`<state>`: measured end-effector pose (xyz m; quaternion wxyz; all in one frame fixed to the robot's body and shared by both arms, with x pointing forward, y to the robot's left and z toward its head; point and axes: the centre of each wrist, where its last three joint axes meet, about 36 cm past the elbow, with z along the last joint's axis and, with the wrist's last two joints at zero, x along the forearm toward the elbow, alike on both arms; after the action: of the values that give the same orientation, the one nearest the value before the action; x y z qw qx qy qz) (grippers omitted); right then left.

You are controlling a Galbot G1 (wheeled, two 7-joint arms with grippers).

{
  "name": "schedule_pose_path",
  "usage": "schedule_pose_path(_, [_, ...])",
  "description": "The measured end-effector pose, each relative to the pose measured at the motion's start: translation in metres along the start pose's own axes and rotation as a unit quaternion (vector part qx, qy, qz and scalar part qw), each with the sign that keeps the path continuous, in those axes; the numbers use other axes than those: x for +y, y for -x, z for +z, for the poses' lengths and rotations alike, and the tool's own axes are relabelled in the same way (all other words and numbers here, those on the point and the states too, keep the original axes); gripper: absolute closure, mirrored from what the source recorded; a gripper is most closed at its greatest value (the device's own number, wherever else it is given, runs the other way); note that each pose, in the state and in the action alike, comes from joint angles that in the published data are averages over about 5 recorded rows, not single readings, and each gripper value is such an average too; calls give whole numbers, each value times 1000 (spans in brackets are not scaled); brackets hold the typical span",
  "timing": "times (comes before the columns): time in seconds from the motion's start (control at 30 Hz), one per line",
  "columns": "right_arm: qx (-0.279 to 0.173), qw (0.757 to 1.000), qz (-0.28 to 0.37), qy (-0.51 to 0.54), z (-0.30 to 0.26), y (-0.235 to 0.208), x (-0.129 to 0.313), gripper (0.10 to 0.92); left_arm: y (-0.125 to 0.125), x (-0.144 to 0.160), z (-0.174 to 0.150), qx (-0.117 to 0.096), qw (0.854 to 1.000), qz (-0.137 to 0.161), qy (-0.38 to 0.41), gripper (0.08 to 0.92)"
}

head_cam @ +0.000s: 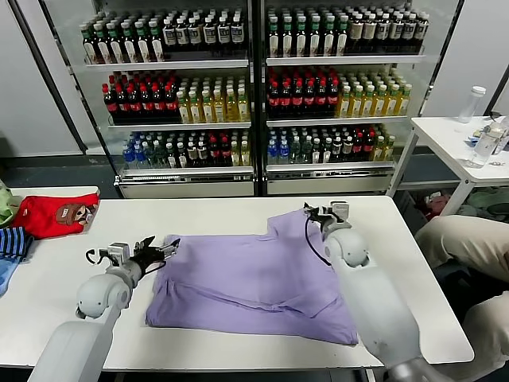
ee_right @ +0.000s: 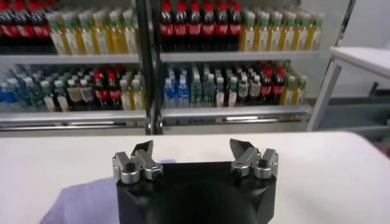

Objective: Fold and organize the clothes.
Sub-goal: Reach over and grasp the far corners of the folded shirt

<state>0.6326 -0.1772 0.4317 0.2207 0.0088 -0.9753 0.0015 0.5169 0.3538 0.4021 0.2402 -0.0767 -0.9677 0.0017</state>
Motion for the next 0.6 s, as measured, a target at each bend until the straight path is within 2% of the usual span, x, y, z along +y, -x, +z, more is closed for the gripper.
schedule_pose_path(0.33, [19,1000,5,-1,7,26,22,204,20,19,1,15,1000,-11,-2,177])
schedule_pose_path(0.47, [27,1000,8,0,8,29,27,281,23,24,3,18,1000,-9,-1,181])
schedule_pose_path(0.6, [38,999,13,2,11,31,28,393,23,25,3,19,1000,-2,0,259])
